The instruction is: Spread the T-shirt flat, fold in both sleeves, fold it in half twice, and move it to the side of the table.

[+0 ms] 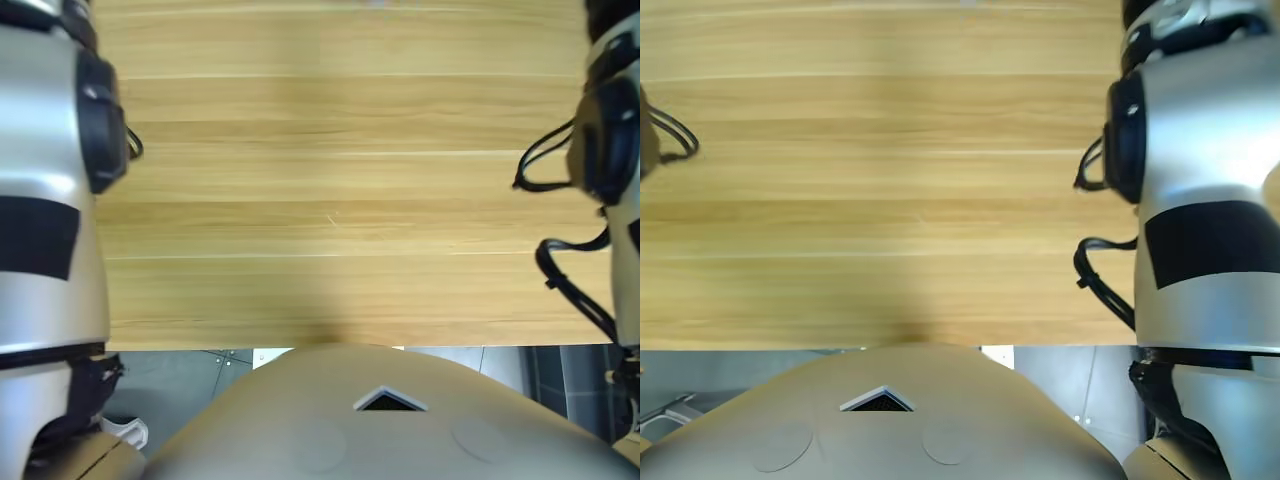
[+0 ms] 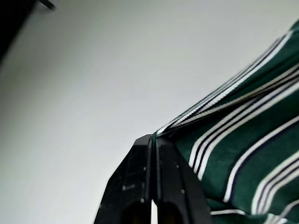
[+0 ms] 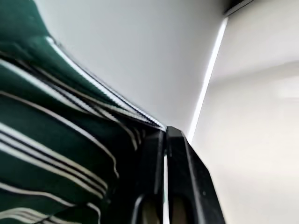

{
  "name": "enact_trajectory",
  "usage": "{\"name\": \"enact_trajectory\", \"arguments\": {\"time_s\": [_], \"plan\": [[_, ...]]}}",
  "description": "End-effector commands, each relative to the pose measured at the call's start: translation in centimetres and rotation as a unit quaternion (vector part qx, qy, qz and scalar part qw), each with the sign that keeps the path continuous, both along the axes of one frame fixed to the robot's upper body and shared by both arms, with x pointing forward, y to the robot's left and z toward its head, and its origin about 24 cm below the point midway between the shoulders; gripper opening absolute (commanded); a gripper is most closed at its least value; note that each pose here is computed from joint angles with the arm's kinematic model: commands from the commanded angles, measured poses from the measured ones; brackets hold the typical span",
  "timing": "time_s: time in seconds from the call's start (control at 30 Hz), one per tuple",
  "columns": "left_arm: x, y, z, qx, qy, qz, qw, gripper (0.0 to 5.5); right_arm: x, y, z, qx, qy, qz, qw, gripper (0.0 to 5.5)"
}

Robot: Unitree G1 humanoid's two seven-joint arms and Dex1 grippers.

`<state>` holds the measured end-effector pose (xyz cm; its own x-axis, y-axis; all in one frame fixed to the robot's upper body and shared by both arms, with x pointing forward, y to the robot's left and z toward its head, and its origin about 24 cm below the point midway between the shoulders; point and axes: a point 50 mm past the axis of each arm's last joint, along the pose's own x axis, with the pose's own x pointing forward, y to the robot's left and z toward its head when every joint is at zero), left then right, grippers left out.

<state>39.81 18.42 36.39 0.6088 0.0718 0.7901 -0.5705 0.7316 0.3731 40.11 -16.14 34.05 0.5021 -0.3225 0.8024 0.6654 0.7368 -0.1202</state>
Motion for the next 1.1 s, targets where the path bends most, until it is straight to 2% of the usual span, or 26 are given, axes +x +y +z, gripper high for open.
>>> {"name": "enact_trajectory", "arguments": {"time_s": [0.03, 0.1, 0.17, 0.23, 0.27, 0.3, 0.33, 0.37, 0.4, 0.47, 0.57, 0.63, 0.7, 0.73, 0.8, 0.97, 1.03, 1.1], "plan": [[0.1, 4.5, -4.9, 0.019, 0.046, 0.060, 0.997, 0.00, 0.4, -1.3, -3.2, -0.022, 0.036, 0.011, 0.999, 0.04], [0.1, 5.9, -10.3, 0.046, 0.113, 0.050, 0.991, 0.00, 0.8, -1.3, -6.9, -0.056, 0.093, 0.056, 0.993, 0.04], [-1.1, 6.5, -18.6, 0.095, 0.227, 0.003, 0.969, 0.00, 0.6, -1.1, -12.7, -0.145, 0.185, 0.121, 0.964, 0.04], [-4.2, 5.7, -27.4, 0.166, 0.344, -0.064, 0.922, 0.00, -1.6, -0.9, -20.7, -0.313, 0.309, 0.205, 0.874, 0.04], [-6.7, 4.8, -31.8, 0.217, 0.409, -0.121, 0.878, 0.00, -3.9, -1.5, -25.1, -0.363, 0.378, 0.275, 0.806, 0.04], [-9.9, 4.0, -36.1, 0.233, 0.482, -0.187, 0.824, 0.00, -7.2, -2.6, -29.6, -0.406, 0.448, 0.349, 0.716, 0.04], [-12.3, 3.5, -38.5, 0.240, 0.523, -0.233, 0.784, 0.00, -9.8, -3.8, -32.2, -0.413, 0.493, 0.392, 0.658, 0.04], [-14.6, 3.1, -40.4, 0.241, 0.555, -0.272, 0.748, 0.00, -11.4, -5.0, -33.5, -0.415, 0.519, 0.403, 0.629, 0.04], [-16.1, 3.0, -41.3, 0.237, 0.571, -0.299, 0.726, 0.00, -12.3, -5.9, -34.0, -0.415, 0.531, 0.405, 0.618, 0.04], [-18.8, 3.3, -41.8, 0.224, 0.577, -0.352, 0.702, 0.00, -13.8, -7.4, -33.8, -0.408, 0.527, 0.419, 0.616, 0.04], [-19.5, 4.5, -39.0, 0.165, 0.506, -0.377, 0.758, 0.00, -15.0, -8.0, -33.1, -0.389, 0.501, 0.439, 0.636, 0.04], [-20.0, 5.4, -37.0, 0.147, 0.469, -0.379, 0.785, 0.00, -15.7, -8.3, -32.6, -0.371, 0.489, 0.445, 0.652, 0.04], [-21.0, 6.1, -34.8, 0.115, 0.428, -0.381, 0.812, 0.00, -16.7, -8.9, -31.3, -0.323, 0.455, 0.459, 0.691, 0.04], [-22.0, 6.2, -33.7, 0.094, 0.409, -0.392, 0.819, 0.00, -17.5, -9.3, -30.2, -0.289, 0.428, 0.471, 0.716, 0.04], [-23.9, 6.1, -32.7, 0.061, 0.399, -0.415, 0.816, 0.00, -19.2, -9.5, -28.8, -0.241, 0.393, 0.502, 0.732, 0.04], [-25.0, 6.3, -33.1, 0.030, 0.439, -0.417, 0.795, 0.00, -21.6, -8.4, -26.5, -0.191, 0.338, 0.562, 0.730, 0.04], [-24.9, 6.4, -33.5, 0.028, 0.459, -0.415, 0.785, 0.00, -22.8, -7.6, -26.1, -0.205, 0.351, 0.575, 0.710, 0.04], [-24.7, 6.1, -34.2, 0.021, 0.479, -0.420, 0.770, 0.00, -23.2, -7.0, -28.3, -0.228, 0.422, 0.566, 0.671, 0.04]]}}
